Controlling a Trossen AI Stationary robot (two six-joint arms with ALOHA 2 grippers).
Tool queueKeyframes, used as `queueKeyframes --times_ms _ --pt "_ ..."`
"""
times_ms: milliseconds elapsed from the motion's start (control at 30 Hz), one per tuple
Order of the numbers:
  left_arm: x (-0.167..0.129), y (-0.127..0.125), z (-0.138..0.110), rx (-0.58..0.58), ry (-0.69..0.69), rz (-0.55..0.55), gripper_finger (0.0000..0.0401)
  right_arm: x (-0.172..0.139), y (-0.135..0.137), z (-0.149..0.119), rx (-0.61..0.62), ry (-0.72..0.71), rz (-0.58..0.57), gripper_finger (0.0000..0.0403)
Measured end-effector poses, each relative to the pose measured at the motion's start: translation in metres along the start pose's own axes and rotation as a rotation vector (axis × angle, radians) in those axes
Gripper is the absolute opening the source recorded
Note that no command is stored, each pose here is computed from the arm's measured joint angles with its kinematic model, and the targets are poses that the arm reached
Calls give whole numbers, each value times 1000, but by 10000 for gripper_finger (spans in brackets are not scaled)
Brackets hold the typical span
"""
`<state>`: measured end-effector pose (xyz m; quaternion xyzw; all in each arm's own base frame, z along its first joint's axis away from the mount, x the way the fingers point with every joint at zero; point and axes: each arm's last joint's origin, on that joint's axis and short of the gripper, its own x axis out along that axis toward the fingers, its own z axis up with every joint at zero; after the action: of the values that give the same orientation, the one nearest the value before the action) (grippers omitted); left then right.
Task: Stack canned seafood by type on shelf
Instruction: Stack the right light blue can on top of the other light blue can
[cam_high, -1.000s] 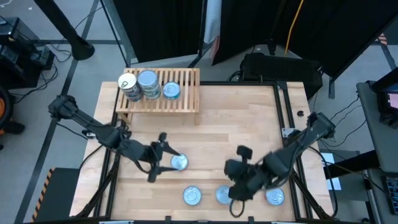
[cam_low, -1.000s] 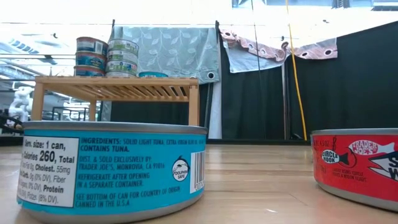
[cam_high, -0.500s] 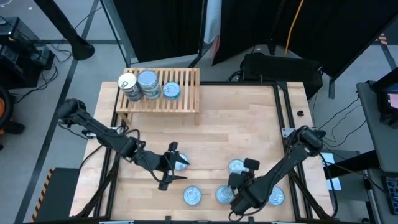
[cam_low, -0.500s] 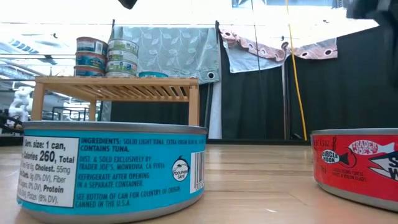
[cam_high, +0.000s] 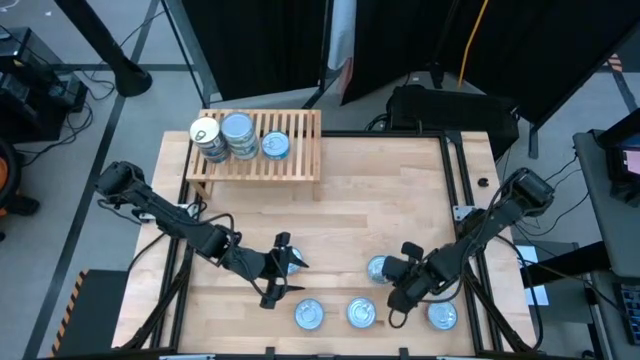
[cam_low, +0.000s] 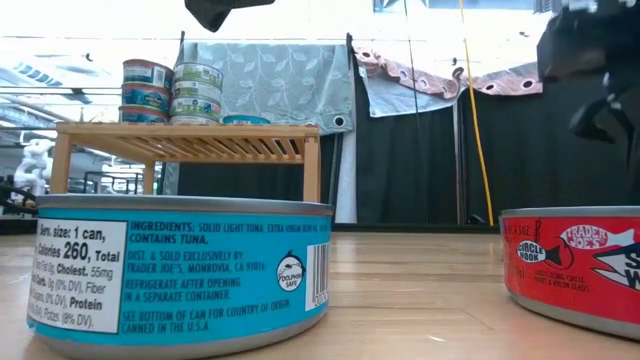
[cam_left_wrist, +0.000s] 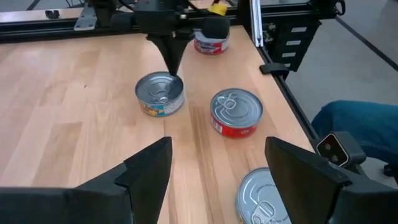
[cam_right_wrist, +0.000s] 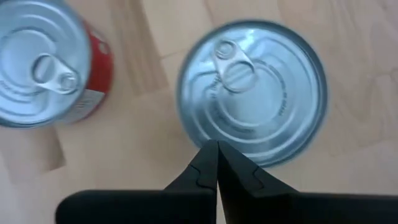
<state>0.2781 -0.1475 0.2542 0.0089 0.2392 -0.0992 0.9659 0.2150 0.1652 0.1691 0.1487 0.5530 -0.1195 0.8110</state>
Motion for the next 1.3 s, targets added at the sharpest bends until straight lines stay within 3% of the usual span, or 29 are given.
queueKeyframes --times_ms 267,667,1300 --pt "0 1 0 0 1 2 265 5 -9 -5 48 21 -25 0" --pt "0 1 0 8 1 3 265 -16 -5 4 57 75 -92 0" --pt "0 1 0 1 1 3 265 2 -2 -1 41 113 -159 0"
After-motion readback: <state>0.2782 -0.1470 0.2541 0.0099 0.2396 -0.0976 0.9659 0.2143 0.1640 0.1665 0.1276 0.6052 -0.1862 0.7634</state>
